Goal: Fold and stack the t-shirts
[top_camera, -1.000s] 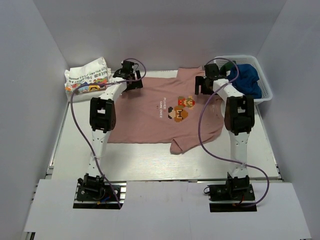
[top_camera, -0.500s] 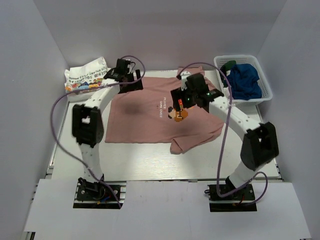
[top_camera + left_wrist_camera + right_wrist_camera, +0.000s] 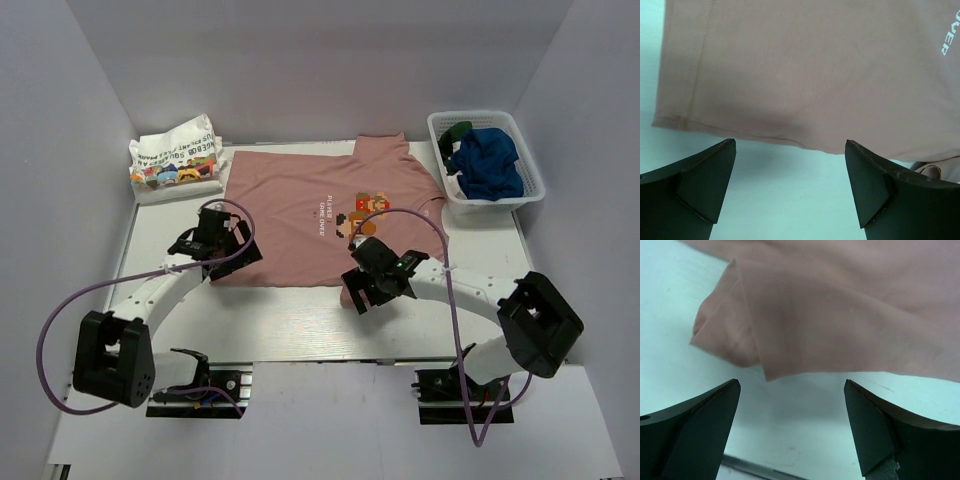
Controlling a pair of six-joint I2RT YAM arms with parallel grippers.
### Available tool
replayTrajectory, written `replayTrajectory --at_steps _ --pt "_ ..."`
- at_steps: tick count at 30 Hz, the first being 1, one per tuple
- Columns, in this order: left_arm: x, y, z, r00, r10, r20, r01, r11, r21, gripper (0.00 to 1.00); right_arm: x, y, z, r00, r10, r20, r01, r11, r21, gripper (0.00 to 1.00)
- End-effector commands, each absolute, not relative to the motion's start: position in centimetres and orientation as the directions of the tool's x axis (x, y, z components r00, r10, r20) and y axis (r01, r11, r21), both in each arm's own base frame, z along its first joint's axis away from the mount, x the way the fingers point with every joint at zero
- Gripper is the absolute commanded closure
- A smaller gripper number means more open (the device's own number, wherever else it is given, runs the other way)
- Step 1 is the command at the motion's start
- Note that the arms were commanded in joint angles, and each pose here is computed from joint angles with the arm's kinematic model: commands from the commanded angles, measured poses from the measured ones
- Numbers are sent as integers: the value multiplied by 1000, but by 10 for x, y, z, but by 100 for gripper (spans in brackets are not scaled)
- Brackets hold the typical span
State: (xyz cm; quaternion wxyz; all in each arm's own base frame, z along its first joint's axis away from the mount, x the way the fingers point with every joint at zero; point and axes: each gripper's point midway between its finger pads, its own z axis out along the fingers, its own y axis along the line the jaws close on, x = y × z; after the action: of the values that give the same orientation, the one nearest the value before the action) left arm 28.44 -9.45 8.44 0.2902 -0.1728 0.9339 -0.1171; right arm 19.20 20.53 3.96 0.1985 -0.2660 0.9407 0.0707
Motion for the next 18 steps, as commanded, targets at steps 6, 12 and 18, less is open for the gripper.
replayTrajectory --at_steps 6,12,18 --pt "297 -103 84 -766 -423 -484 -268 894 -358 0 229 212 44 -745 -394 -538 -403 909 -107 18" --pt "298 -100 87 -749 -428 -506 -271 895 -355 0 244 213 44 -738 -400 -543 -374 913 -165 66" --pt "300 -98 86 -745 -428 -511 -275 896 -349 0 232 203 52 -768 -366 -526 -340 929 -149 100"
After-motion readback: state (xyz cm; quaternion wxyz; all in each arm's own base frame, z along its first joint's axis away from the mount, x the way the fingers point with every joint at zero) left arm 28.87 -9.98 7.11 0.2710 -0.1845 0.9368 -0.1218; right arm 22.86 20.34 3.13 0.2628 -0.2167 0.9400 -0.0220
